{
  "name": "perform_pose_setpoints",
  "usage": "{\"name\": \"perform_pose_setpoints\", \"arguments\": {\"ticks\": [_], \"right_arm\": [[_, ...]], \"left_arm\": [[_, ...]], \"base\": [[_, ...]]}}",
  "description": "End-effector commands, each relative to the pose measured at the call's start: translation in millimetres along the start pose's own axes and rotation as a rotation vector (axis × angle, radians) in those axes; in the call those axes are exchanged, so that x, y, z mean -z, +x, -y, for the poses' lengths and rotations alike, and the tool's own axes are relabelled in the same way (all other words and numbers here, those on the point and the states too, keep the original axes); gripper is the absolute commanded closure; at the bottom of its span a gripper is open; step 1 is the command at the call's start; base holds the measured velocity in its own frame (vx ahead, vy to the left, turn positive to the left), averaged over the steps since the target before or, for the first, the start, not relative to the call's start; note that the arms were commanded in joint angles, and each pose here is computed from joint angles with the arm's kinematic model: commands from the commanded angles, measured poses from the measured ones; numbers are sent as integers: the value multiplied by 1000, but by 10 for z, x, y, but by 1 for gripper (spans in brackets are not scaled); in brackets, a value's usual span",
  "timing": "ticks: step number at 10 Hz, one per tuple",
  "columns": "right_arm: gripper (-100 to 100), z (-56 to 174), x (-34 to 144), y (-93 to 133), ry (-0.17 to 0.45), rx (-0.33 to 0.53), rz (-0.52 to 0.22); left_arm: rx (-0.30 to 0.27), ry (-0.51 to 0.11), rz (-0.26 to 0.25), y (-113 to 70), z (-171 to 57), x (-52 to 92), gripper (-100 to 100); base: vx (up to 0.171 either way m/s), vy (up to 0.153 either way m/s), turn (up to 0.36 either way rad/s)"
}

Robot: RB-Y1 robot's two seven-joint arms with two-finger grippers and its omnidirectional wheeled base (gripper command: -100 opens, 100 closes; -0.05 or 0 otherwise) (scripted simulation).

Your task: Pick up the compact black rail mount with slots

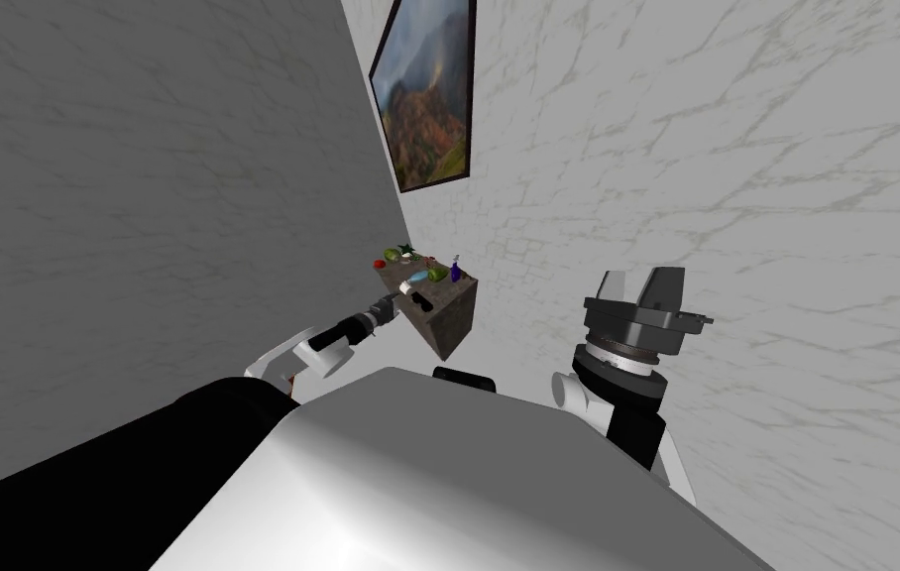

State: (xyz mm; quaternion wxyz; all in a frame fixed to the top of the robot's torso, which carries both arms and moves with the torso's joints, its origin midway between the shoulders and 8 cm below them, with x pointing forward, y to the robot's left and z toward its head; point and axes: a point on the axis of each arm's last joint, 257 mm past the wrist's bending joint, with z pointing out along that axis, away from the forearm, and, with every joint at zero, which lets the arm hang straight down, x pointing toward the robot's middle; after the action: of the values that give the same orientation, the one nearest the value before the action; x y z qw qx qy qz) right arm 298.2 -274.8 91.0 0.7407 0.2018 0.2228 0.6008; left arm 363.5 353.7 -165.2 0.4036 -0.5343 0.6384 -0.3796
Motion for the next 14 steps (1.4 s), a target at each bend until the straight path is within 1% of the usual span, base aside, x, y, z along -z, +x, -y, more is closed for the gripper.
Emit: {"name": "perform_pose_setpoints", "arguments": {"ticks": [1,2,3,4,5,6,7,8,10,11,13,14], "right_arm": [[0,0,0,0,0,0,0],[0,0,0,0,0,0,0],[0,0,0,0,0,0,0],[0,0,0,0,0,0,0],[0,0,0,0,0,0,0],[0,0,0,0,0,0,0],[0,0,0,0,0,0,0],[0,0,0,0,0,0,0],[0,0,0,0,0,0,0],[0,0,0,0,0,0,0],[0,0,0,0,0,0,0],[0,0,0,0,0,0,0]], "left_arm": [[-5,-71,5,-40,-161,12,-100],[-5,-95,19,-75,-221,17,-100],[-11,-150,21,-109,-358,39,-100],[-11,-167,31,-135,-401,47,-100],[-18,-227,37,-178,-547,81,-100],[-18,-238,44,-196,-576,88,-100],[-25,-299,52,-245,-727,133,-100],[-26,-307,56,-257,-745,140,-100],[-41,-425,73,-354,-1031,254,-100],[-42,-438,81,-376,-1061,269,-100],[-59,-550,100,-477,-1323,410,-100],[-59,-557,104,-489,-1337,421,-100]], "base": [[9,22,-264],[9,23,-115],[22,15,-233],[18,19,-140],[28,14,-223],[27,18,-121],[37,14,-212],[30,13,-128],[51,10,-270],[66,16,-102],[81,15,-265],[68,18,-77]]}}
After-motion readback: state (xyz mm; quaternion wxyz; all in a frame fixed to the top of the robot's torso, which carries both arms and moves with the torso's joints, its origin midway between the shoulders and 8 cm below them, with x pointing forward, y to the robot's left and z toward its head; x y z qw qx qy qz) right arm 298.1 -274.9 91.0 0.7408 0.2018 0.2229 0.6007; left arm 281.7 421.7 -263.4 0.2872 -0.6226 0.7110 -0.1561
